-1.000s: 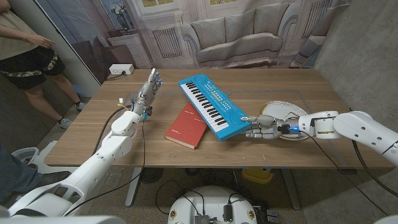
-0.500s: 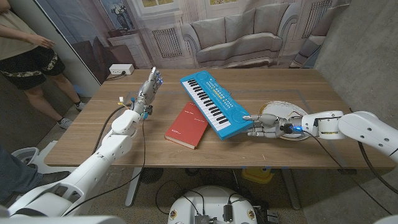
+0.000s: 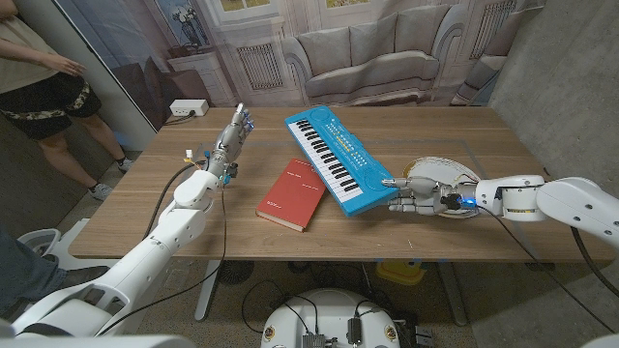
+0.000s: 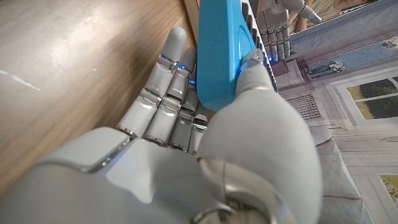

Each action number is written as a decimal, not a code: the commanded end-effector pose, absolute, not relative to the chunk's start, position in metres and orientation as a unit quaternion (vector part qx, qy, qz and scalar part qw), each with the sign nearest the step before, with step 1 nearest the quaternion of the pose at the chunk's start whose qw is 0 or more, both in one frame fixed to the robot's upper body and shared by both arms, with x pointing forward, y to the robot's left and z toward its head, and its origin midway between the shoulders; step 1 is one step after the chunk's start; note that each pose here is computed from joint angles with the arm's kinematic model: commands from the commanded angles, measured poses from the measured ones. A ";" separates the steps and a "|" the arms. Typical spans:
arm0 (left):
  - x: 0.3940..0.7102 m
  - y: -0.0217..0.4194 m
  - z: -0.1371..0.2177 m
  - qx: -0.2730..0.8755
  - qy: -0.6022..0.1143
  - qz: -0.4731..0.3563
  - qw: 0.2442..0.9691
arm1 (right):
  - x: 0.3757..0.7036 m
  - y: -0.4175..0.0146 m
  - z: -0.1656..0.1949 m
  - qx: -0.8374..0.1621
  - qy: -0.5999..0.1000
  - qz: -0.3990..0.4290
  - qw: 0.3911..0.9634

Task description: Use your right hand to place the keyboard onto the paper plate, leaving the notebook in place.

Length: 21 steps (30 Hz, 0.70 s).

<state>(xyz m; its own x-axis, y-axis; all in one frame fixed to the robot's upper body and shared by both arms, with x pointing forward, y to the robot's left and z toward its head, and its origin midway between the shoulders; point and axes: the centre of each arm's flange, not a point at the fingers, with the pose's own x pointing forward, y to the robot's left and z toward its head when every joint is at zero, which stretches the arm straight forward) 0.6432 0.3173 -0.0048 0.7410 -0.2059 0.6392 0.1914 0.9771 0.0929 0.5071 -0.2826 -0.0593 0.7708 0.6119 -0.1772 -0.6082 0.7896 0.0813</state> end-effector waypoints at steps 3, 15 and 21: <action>0.641 0.313 -0.004 0.011 -0.348 -0.111 0.931 | 0.495 -0.290 -0.066 0.018 0.088 0.309 0.947; 0.640 0.310 -0.005 0.011 -0.349 -0.113 0.930 | 0.489 -0.298 -0.069 0.026 0.075 0.295 0.952; 0.641 0.307 -0.004 0.013 -0.348 -0.116 0.930 | 0.484 -0.302 -0.071 0.030 0.069 0.288 0.955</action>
<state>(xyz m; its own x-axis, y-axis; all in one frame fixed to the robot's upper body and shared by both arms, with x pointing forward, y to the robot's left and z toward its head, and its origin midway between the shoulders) 0.6408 0.3113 -0.0041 0.7318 -0.2176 0.6459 0.2014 0.9744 0.1001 0.4918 -0.2955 -0.0668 0.8080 0.5733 -0.1360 -0.5658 0.8193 0.0923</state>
